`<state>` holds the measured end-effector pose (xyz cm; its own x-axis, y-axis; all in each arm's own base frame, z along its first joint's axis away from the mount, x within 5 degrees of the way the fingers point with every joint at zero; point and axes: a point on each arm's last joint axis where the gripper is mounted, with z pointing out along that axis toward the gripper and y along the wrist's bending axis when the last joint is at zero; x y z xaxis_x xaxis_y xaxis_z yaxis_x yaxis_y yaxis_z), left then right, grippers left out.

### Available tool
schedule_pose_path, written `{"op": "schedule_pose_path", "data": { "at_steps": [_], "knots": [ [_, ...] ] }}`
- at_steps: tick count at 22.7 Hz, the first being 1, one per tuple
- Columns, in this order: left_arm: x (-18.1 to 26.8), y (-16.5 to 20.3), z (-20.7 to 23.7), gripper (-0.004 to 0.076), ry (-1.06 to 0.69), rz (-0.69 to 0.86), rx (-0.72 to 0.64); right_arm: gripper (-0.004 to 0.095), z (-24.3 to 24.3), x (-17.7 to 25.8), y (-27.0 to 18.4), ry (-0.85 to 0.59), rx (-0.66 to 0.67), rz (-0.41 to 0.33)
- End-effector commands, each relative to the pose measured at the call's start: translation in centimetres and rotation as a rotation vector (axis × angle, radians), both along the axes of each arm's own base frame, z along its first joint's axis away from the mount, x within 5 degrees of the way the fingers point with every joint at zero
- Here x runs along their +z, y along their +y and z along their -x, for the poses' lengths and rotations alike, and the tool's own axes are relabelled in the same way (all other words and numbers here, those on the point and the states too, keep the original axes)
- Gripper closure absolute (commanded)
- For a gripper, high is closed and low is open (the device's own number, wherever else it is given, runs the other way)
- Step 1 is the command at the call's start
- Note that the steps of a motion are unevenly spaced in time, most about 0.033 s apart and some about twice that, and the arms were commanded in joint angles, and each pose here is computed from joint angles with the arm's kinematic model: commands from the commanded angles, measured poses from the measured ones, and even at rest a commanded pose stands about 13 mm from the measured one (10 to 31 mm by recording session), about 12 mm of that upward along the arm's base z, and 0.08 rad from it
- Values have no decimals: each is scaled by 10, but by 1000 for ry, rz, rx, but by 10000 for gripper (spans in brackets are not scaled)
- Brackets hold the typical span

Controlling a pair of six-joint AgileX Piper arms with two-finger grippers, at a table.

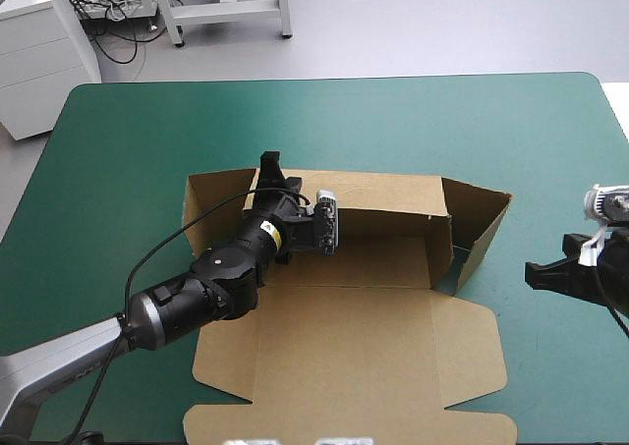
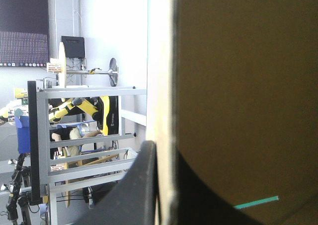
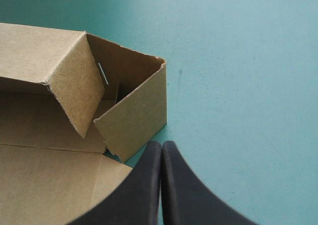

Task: Fold the box

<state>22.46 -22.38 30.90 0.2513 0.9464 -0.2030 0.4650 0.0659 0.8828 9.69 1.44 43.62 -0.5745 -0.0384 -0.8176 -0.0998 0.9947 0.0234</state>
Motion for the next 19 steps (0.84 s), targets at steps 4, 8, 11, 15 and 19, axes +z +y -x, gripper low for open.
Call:
{"op": "schedule_pose_path", "data": {
  "at_steps": [4, 8, 11, 15, 19],
  "knots": [
    [6, -2, 6, 756, 47, 92, 3, 786, -5, 18, 1, -81, -1, -11],
    [2, -4, 4, 756, 61, 98, 8, 555, -14, 33, 0, -109, -3, 31],
    [-2, -6, 3, 756, 68, 91, 9, 320, -35, 51, 3, -118, -12, 68],
    [-2, -4, 2, 756, 67, 84, 27, 320, -78, 67, 10, -65, -48, 100],
    [-2, -4, 2, 756, 73, 97, 37, 320, -135, 66, 21, 23, -51, 108]
  ]
}}
